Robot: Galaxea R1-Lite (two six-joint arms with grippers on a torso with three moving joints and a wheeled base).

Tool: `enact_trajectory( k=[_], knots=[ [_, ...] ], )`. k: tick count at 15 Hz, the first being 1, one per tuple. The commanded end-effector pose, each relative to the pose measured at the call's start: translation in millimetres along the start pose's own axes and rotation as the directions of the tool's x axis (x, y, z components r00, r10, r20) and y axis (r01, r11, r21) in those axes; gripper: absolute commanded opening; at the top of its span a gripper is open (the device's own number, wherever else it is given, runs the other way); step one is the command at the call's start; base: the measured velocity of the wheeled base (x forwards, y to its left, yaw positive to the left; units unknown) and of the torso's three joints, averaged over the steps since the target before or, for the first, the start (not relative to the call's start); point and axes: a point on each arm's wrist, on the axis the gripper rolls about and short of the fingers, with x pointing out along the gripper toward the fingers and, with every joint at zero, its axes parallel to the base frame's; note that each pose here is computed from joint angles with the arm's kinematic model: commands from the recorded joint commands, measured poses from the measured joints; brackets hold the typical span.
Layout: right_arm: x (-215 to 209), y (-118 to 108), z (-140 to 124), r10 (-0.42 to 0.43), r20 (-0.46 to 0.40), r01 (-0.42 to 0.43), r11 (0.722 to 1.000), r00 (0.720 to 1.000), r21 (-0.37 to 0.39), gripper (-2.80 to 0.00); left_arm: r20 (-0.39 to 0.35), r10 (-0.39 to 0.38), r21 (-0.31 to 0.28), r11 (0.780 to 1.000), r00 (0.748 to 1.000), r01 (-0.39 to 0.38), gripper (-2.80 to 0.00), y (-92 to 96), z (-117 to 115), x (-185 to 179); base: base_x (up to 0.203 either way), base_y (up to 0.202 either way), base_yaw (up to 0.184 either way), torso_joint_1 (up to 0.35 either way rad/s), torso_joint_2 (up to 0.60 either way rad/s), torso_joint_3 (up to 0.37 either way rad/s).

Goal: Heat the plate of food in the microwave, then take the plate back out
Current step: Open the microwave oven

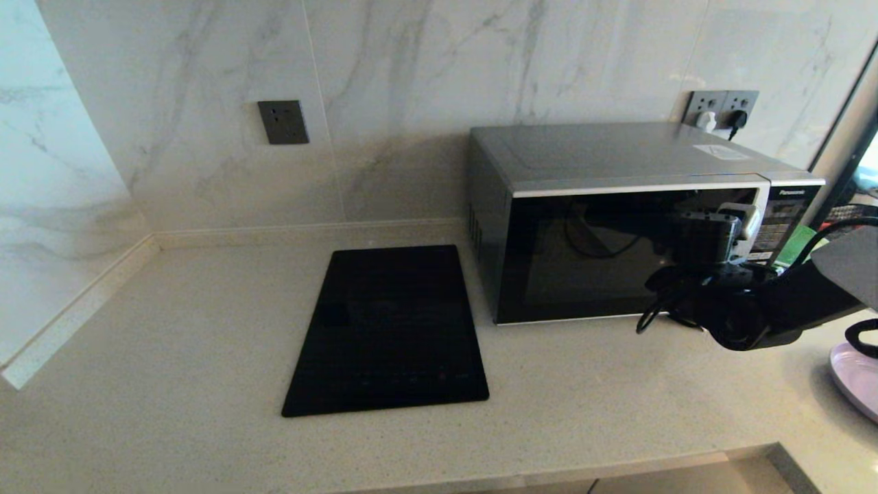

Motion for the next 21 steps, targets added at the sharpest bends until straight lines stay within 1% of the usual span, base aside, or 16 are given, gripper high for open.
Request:
enact_trajectory(
  k=[1,12,15,18,21],
  knots=[
    [1.0,1.2,-0.1,-0.012,0.002,0.012,1.000,1.000,0.007,-2.80,0.000,0.001,-0.001,1.000,1.000,-0.001,-2.80,0.0,0.1,0.1,0.000,0.000,0.000,0.000,0.00,0.000],
    [-1.8,0.5,-0.6,-0.017,0.008,0.017,1.000,1.000,0.017,-2.80,0.001,0.001,-0.001,1.000,1.000,-0.001,-2.80,0.0,0.1,0.0,0.000,0.000,0.000,0.000,0.00,0.000],
    [-9.0,-0.3,-2.9,-0.004,0.011,0.003,1.000,1.000,0.015,-2.80,-0.001,0.001,-0.001,1.000,1.000,-0.001,-2.80,0.0,0.1,0.1,0.000,0.000,0.000,0.000,0.00,0.000],
    [-17.5,-3.0,0.6,-0.002,0.024,0.001,0.999,1.000,0.038,-2.80,-0.001,0.001,-0.001,1.000,1.000,-0.001,-2.80,0.0,0.1,0.1,0.000,0.000,0.000,0.000,0.00,0.000],
    [-22.4,-8.0,0.6,0.002,0.024,-0.003,0.999,1.000,0.034,-2.80,-0.001,0.001,-0.001,1.000,1.000,-0.001,-2.80,0.0,0.1,0.1,0.000,0.000,0.000,0.000,0.00,0.000]
  ],
)
